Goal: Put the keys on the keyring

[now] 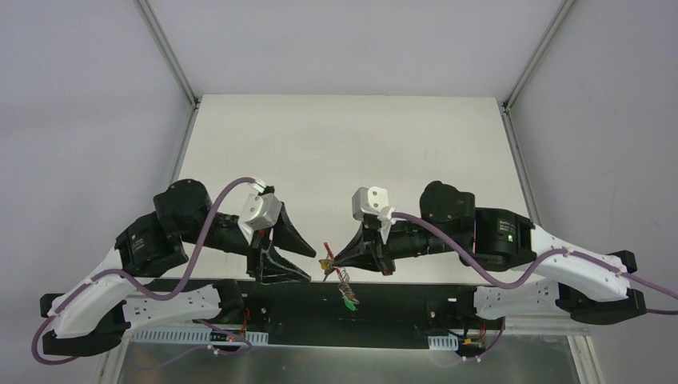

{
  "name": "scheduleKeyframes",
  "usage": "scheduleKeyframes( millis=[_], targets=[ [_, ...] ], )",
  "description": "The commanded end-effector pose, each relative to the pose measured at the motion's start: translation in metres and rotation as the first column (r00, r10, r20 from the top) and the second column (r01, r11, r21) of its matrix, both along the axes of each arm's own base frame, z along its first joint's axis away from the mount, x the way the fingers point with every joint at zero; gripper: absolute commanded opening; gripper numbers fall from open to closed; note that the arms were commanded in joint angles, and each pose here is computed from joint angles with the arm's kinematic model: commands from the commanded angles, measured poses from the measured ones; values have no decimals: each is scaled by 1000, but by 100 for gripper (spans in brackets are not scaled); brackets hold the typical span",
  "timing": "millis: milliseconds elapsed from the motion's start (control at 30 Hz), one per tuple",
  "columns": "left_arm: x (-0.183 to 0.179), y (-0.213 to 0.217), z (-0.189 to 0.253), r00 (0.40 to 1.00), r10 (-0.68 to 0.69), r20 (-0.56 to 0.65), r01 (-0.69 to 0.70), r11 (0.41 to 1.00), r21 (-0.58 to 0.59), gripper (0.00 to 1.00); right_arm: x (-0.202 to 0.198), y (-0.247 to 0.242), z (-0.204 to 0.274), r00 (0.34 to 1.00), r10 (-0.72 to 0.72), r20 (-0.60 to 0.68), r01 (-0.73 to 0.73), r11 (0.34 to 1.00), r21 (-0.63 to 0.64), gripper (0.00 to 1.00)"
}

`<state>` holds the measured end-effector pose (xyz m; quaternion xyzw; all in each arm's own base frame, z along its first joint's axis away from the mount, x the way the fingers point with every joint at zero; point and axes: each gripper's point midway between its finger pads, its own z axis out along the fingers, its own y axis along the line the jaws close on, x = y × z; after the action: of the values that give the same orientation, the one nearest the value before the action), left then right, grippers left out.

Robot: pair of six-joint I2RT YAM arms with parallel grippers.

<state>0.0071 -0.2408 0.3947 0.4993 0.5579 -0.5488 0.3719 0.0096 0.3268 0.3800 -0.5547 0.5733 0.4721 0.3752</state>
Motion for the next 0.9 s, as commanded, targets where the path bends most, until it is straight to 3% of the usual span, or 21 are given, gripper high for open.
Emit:
scheduleKeyframes(
  millis=[0,433,633,867],
  targets=[
    [10,-7,12,998,40,51,-36,996,-78,49,3,1,48,999,-51,-6,51,978,204,0],
    [21,-20,21,995,70,69,-60,989,-139,52,5,-1,61,995,-104,-4,100,947,304,0],
    [18,-22,20,997,45,59,-36,989,-141,45,5,-2,66,994,-110,0,104,939,328,0],
    [12,-23,19,998,10,54,-2,990,-143,25,4,-3,71,993,-114,0,107,932,347,0]
  ],
)
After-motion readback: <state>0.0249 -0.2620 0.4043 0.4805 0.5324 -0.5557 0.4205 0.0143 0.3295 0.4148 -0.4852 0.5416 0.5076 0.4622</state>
